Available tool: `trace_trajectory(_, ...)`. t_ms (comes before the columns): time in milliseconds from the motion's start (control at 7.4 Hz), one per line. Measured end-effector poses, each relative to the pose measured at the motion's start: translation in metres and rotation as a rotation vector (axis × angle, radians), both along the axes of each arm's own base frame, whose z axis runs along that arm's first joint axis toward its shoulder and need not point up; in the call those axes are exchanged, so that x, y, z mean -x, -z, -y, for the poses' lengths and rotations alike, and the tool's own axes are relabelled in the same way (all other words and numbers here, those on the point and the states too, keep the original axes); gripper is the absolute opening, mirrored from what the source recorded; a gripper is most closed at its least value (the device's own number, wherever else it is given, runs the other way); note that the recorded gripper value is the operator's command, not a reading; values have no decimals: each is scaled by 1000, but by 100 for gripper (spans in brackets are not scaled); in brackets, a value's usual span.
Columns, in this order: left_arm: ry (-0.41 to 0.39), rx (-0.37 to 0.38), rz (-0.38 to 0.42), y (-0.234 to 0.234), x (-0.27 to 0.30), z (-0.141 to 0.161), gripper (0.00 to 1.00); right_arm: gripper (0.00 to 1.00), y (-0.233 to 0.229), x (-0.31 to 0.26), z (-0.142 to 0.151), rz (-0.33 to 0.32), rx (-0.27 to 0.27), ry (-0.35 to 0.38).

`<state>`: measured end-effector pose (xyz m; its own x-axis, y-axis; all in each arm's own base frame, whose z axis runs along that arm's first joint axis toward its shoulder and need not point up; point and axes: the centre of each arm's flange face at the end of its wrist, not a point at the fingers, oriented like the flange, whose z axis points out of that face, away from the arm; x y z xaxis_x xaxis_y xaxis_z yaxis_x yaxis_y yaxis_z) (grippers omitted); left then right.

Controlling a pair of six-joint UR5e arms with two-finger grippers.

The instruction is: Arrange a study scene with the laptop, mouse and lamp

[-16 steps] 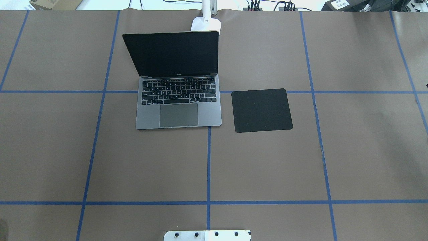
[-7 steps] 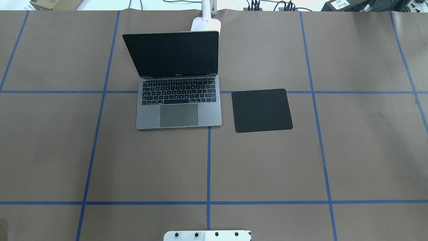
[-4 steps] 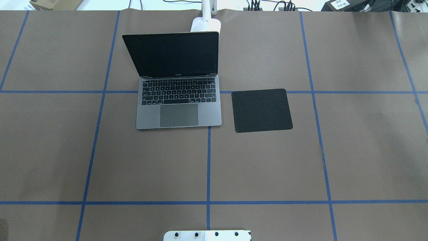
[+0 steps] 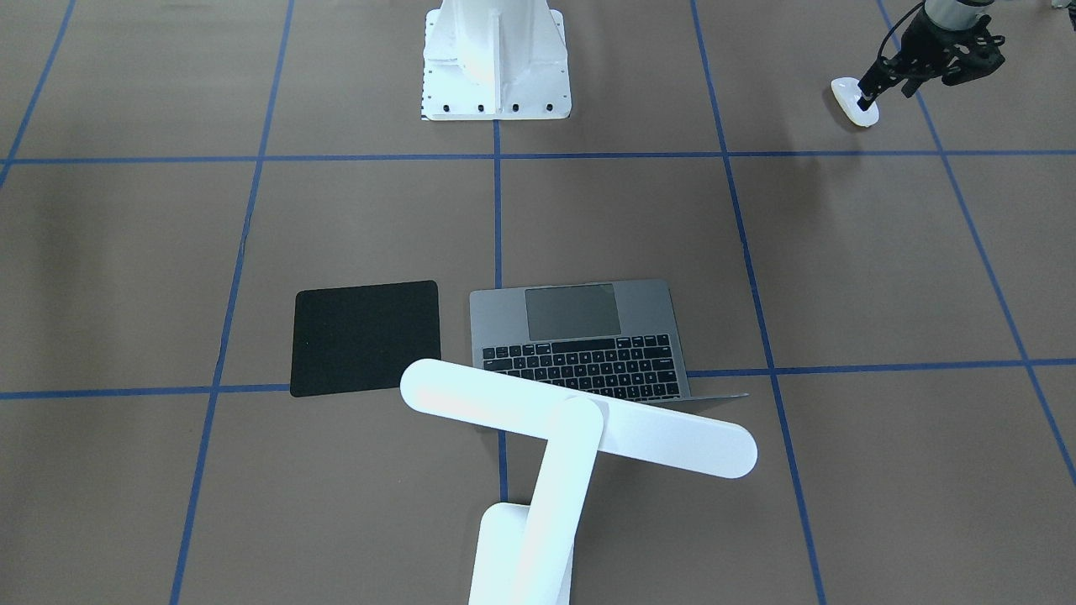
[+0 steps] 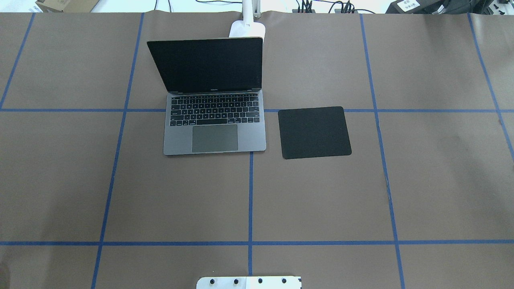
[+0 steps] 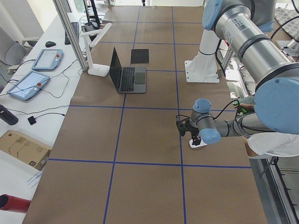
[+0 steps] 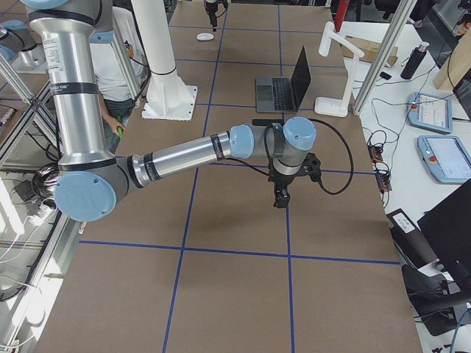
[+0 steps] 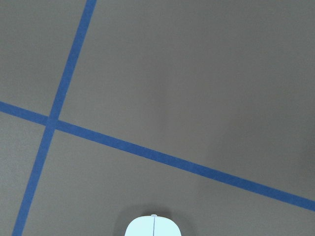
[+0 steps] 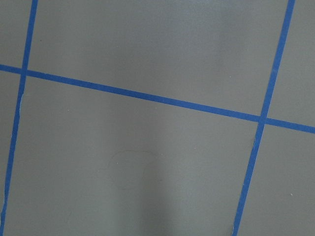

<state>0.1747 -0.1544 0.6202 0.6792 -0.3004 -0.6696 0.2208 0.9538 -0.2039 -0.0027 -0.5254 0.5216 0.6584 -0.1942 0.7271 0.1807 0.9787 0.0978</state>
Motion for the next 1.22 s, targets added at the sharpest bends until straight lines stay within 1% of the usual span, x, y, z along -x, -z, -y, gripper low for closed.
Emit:
trace_trajectory(135,-4,-2,7,-9,-10,-11,99,99,1,0,0,1,-3,0)
trace_trajectory(270,-6,-1,-3,-13,-19,-21,99,99,2,0,-1,2,-5,-1)
trace_trajectory(541,-8,-1,-13,-20,-32,-35,94,99,6,0,-3,3,-12,-2)
trace_trajectory(676,-7,1,-10,-24,-35,-39,88,99,8,0,-4,3,-12,-5)
trace_trajectory(811,-9,3,-7,-27,-37,-42,79,99,8,0,-4,3,-10,-6)
trace_trajectory(946,-10,6,-6,-28,-38,-44,74,99,7,-1,-4,3,-8,-7)
trace_trajectory(1216,-6,19,-5,-28,-38,-46,52,99,8,0,-4,5,-7,-8)
